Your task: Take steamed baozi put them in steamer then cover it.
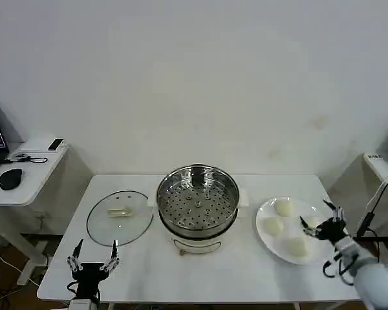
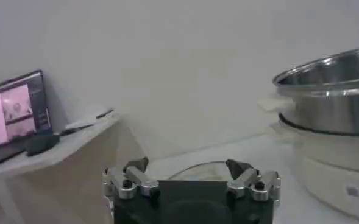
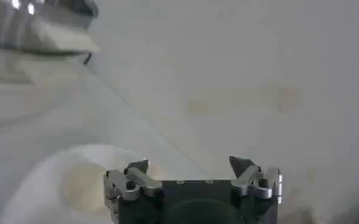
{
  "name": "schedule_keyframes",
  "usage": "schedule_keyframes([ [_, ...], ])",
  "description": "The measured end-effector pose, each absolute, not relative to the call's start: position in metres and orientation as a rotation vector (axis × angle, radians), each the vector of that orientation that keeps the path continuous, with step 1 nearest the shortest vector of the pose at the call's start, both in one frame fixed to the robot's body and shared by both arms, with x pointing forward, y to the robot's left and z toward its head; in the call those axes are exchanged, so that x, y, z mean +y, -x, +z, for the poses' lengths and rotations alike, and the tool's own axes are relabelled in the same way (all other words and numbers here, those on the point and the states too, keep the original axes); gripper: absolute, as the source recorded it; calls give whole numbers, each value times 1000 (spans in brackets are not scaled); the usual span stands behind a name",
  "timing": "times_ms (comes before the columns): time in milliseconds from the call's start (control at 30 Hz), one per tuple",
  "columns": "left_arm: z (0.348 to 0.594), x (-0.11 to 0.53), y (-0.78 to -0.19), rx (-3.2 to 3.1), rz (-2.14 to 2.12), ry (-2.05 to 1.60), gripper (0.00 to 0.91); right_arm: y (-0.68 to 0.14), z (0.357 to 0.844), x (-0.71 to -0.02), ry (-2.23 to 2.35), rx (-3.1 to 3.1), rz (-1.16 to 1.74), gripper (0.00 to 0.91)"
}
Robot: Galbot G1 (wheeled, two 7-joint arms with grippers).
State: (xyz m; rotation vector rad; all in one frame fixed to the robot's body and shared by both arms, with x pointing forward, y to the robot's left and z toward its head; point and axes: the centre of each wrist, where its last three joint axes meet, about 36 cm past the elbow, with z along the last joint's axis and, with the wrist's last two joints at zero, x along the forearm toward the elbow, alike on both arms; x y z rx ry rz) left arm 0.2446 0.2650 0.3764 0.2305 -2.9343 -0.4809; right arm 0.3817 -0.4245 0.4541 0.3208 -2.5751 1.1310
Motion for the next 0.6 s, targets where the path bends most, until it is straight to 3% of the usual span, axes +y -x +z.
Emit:
schedule_keyframes([
  [267, 375, 268, -241, -2938, -517, -261, 907, -441, 484, -455, -535, -2259, 1375, 907],
  [600, 378, 270, -237, -2941, -542, -308, 907, -520, 491, -459, -827, -1956, 1461, 907],
])
